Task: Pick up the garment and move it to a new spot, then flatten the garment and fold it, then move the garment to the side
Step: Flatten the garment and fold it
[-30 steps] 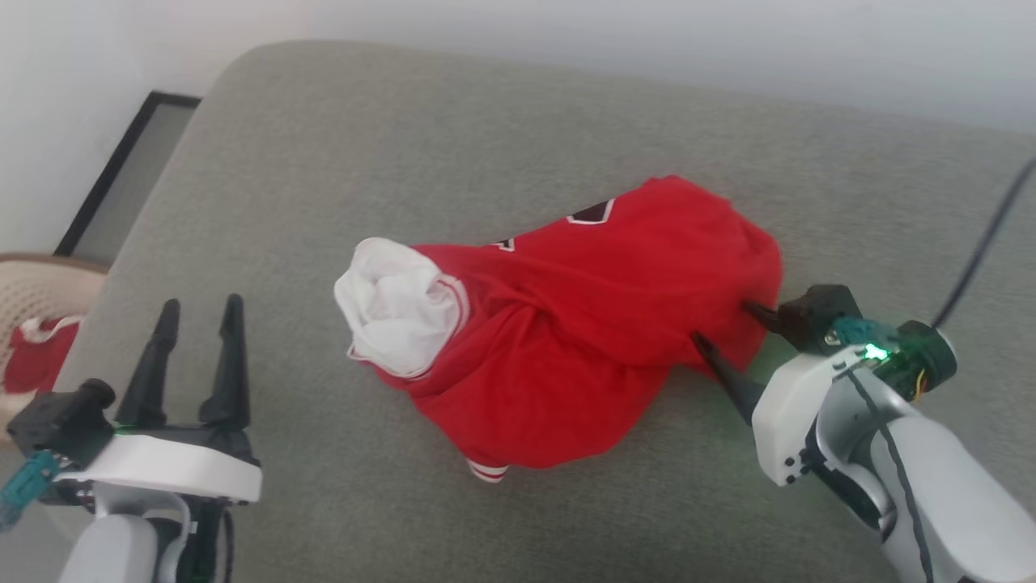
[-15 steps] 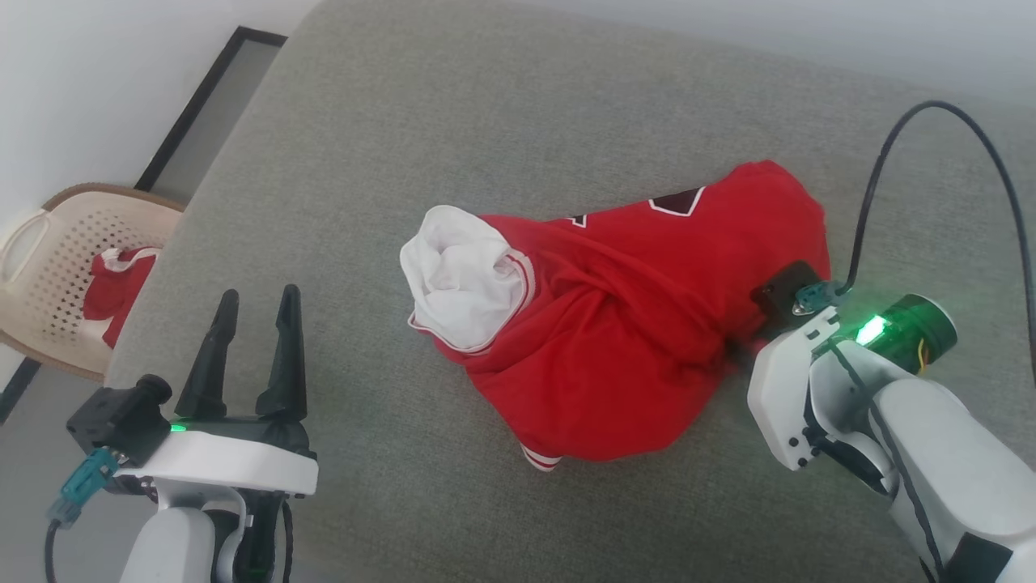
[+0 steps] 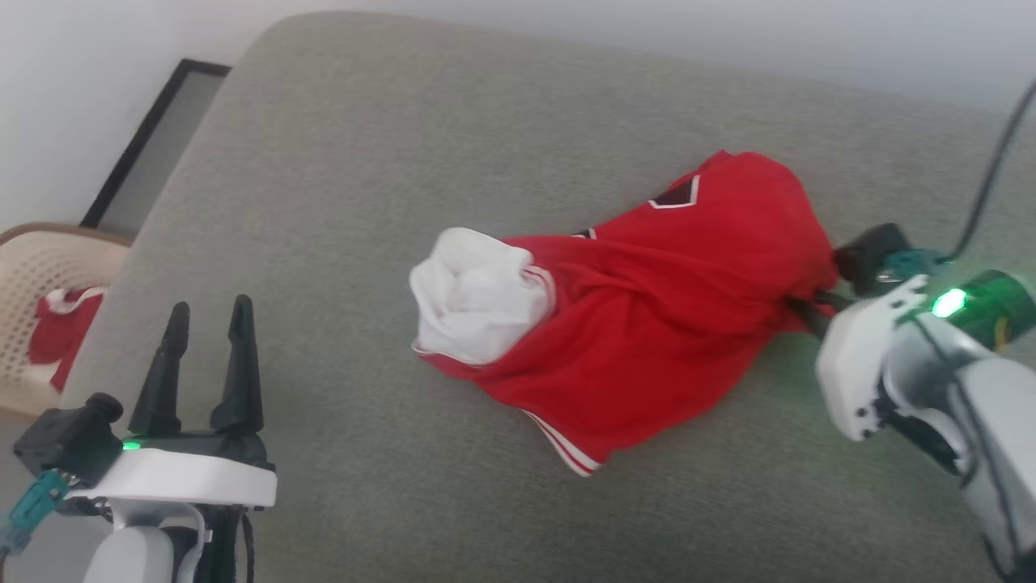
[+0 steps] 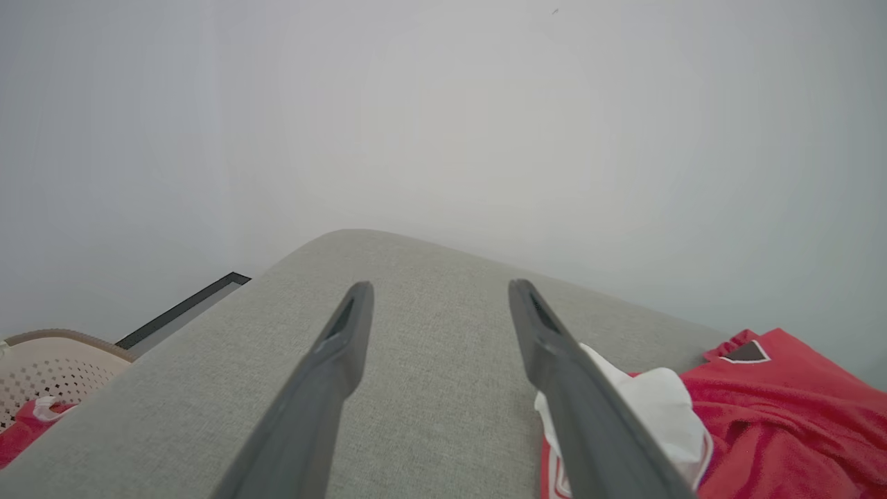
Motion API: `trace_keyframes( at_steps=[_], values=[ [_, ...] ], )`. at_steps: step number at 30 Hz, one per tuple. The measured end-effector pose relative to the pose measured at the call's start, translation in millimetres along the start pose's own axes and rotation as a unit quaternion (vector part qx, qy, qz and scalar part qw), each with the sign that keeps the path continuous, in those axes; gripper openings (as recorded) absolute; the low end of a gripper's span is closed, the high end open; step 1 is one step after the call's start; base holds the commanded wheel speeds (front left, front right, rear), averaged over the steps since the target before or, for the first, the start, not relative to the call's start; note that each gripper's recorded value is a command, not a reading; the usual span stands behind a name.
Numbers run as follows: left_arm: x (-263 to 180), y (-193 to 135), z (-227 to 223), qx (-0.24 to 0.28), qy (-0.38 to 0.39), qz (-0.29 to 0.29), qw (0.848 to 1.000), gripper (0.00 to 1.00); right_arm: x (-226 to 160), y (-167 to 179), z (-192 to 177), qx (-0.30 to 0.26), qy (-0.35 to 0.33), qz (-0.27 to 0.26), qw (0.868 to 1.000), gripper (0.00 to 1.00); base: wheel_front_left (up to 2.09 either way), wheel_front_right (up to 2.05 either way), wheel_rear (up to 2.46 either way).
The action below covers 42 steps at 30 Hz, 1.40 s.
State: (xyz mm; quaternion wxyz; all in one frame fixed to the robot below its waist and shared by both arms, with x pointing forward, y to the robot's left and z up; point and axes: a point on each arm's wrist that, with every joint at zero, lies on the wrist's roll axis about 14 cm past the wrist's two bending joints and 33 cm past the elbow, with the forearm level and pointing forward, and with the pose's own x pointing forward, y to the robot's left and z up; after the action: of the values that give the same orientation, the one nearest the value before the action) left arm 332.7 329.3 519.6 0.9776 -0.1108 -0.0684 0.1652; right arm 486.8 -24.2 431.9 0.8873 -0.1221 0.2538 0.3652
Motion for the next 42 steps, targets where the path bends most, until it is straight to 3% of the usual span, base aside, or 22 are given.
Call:
trace_keyframes(
  at_steps=[11, 19, 20, 22, 23, 42],
  values=[
    [14.5, -24.7, -5.2, -0.004, 0.002, -0.042, 0.999, 1.00, -79.9, -71.4, -34.3, 0.044, 0.040, -0.099, 0.993, 0.00, 0.00, 0.00, 0.00],
    [19.7, -32.2, -10.5, -0.006, 0.007, -0.052, 0.999, 1.00, -97.5, -82.0, -71.3, 0.103, 0.059, -0.131, 0.984, 0.00, 0.00, 0.00, 0.00],
    [20.4, -32.7, -10.7, -0.006, 0.007, -0.053, 0.999, 1.00, -96.3, -80.9, -75.7, 0.108, 0.062, -0.132, 0.983, 0.06, 0.00, 0.00, 0.00],
    [21.3, -33.9, -11.2, -0.006, 0.007, -0.054, 0.998, 1.00, -91.7, -75.8, -80.9, 0.122, 0.058, -0.129, 0.982, 0.58, 0.00, 0.00, 0.00],
    [21.8, -34.5, -10.7, -0.007, 0.007, -0.055, 0.998, 1.00, -90.0, -73.8, -84.2, 0.124, 0.060, -0.129, 0.982, 1.00, 0.00, 0.00, 0.00],
    [14.1, -36.9, 2.4, 0.001, -0.009, -0.072, 0.997, 1.00, -119.9, -60.9, -57.5, 0.113, -0.001, -0.134, 0.985, 1.00, 0.00, 0.00, 0.00]
  ],
)
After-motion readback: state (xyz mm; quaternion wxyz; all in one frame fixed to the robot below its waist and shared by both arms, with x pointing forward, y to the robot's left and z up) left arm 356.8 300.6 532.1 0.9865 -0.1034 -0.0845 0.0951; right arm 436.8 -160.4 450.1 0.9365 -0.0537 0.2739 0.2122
